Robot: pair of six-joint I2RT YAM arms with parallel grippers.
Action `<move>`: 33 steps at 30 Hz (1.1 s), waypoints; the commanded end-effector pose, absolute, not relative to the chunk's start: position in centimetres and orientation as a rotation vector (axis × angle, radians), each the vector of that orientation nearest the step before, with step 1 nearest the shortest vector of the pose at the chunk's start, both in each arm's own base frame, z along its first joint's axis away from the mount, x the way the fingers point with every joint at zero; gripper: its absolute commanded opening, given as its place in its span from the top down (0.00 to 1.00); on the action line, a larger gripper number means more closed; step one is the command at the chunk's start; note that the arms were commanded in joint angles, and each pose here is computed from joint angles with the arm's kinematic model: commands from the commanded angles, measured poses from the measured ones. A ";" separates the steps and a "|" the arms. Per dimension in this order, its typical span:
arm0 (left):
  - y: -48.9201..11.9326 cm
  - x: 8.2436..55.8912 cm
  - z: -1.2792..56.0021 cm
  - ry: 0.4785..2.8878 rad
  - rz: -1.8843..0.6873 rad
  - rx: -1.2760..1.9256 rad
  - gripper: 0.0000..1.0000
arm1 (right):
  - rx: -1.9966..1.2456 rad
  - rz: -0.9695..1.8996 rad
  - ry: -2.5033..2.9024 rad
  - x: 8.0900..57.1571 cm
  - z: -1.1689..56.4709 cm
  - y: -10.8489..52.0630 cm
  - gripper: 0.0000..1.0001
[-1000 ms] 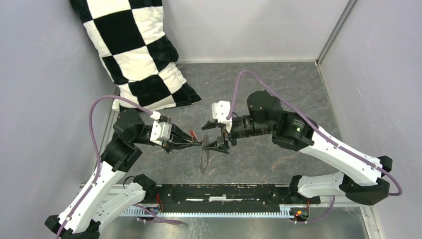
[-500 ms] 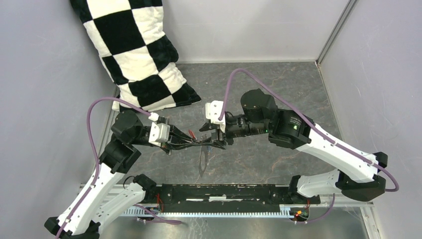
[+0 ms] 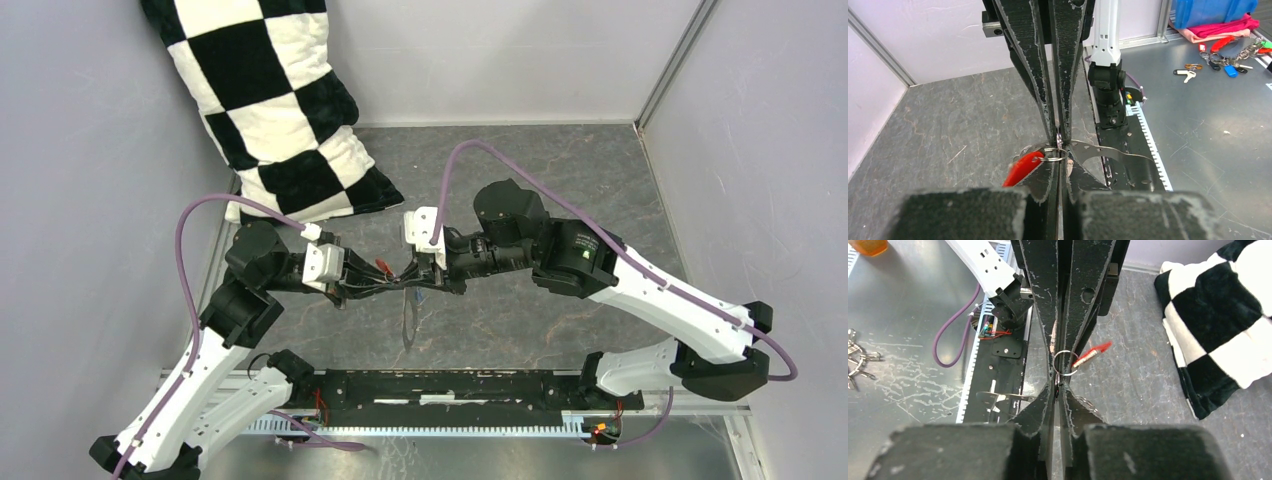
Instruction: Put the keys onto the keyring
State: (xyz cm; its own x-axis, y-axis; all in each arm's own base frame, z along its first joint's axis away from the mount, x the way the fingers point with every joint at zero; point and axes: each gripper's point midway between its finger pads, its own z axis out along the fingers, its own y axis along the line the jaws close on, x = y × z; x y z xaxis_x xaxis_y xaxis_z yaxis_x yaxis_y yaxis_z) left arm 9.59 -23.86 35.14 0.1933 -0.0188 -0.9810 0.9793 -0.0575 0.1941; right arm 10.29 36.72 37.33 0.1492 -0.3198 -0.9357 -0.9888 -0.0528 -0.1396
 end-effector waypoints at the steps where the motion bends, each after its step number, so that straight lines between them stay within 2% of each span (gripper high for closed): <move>1: -23.7 9.4 35.8 0.992 -1.095 1.326 0.98 | -1.495 0.914 1.295 11.1 38.7 37.2 0.95; 4: -23.7 9.4 35.5 1.003 -1.097 1.329 0.95 | -1.443 0.886 1.293 11.8 39.3 36.9 0.99; 7: -23.6 9.3 35.1 1.011 -1.094 1.338 0.74 | -1.380 0.894 1.259 11.9 39.8 36.6 0.99; 11: -23.2 9.2 34.5 0.999 -1.039 1.371 0.59 | -1.278 0.935 1.206 11.7 40.2 36.2 1.00; 15: -22.3 9.3 33.7 1.018 -0.950 1.399 0.57 | -1.222 0.967 1.179 11.5 40.3 35.6 1.00; 24: -19.8 10.2 33.1 1.045 -0.696 1.386 0.65 | -1.262 0.993 1.204 11.2 39.8 35.6 1.00; 29: -20.1 10.9 35.7 0.979 -0.678 1.309 0.63 | -1.314 1.036 1.213 10.5 39.0 36.2 0.99; 31: -20.6 10.8 36.7 0.963 -0.717 1.288 0.60 | -1.323 1.047 1.219 10.4 38.7 36.4 1.00; 33: -21.2 10.0 37.1 0.932 -0.785 1.325 0.62 | -1.341 1.063 1.217 10.2 38.4 36.6 1.00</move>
